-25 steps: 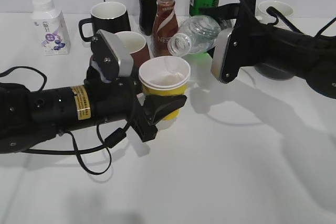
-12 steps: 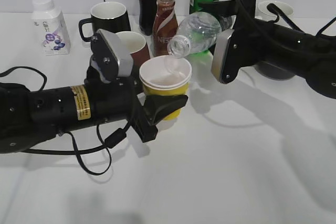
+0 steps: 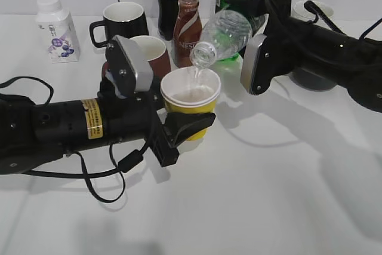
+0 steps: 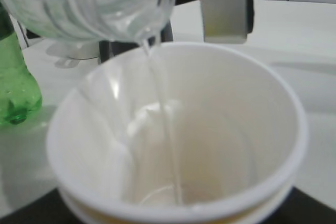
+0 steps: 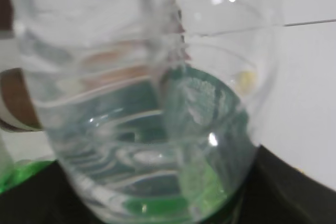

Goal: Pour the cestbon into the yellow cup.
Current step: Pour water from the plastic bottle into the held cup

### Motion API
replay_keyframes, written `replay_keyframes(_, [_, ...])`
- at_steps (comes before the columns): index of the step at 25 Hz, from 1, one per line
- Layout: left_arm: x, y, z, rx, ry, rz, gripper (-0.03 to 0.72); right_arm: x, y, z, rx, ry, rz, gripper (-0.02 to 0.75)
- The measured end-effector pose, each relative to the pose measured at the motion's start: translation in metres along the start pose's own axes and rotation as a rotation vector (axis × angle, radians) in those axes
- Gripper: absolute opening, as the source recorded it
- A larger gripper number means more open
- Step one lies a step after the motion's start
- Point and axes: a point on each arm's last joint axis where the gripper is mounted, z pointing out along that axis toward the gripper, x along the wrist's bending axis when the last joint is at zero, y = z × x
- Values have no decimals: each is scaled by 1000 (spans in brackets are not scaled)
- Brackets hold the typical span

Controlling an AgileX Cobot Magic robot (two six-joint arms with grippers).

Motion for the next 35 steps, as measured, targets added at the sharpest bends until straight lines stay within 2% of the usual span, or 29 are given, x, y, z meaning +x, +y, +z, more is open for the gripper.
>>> replay_keyframes(35, [-3, -1, 0, 8, -32, 25, 442, -5, -3, 0, 42, -51, -120, 464])
